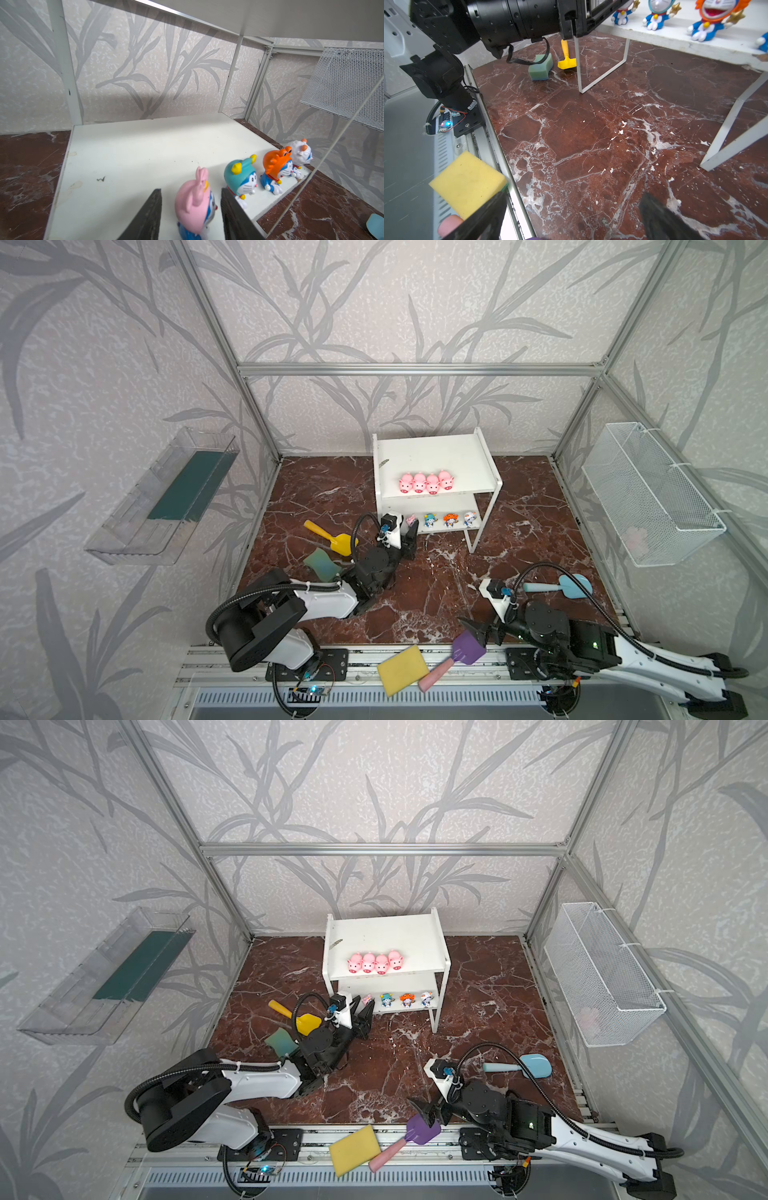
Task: Place and organize the plastic toys onto the shelf
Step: 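Open the left gripper and pull it back out of the shelf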
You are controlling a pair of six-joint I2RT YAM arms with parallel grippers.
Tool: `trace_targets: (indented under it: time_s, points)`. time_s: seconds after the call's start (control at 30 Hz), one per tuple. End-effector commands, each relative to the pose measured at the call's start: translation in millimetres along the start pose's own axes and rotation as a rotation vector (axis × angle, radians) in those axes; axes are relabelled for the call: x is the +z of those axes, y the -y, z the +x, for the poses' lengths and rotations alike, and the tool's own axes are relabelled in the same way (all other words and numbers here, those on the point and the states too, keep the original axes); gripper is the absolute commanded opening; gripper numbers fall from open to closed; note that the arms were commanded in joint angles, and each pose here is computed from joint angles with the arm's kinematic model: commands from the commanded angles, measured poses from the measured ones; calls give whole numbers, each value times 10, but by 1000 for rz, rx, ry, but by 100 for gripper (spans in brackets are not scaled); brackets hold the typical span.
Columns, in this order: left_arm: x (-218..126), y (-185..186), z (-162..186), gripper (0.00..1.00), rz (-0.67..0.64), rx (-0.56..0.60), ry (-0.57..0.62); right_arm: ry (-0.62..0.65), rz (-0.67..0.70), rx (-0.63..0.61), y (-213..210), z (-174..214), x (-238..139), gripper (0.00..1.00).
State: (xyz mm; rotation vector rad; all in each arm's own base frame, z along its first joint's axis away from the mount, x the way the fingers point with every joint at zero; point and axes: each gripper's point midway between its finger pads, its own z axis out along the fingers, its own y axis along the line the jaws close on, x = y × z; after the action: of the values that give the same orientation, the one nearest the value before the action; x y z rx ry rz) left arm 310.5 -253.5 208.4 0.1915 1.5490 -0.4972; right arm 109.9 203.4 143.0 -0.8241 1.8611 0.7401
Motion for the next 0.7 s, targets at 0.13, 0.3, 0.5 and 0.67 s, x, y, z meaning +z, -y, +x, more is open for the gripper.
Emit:
trace_targets:
  time_s: [0.13,0.3,0.5,0.67]
  points:
    - [-107,-46,-25,55,2,20,-29,10,-2,-2,0,-4,9,99]
    - [-169,-21,-63,64,22,44,-56,14,-3,-1,0,-12,4,99]
    - [-286,2,-89,67,55,87,-118,14,5,2,14,-14,4,99]
    - [-412,46,-85,70,105,111,-163,15,10,1,22,-13,4,99]
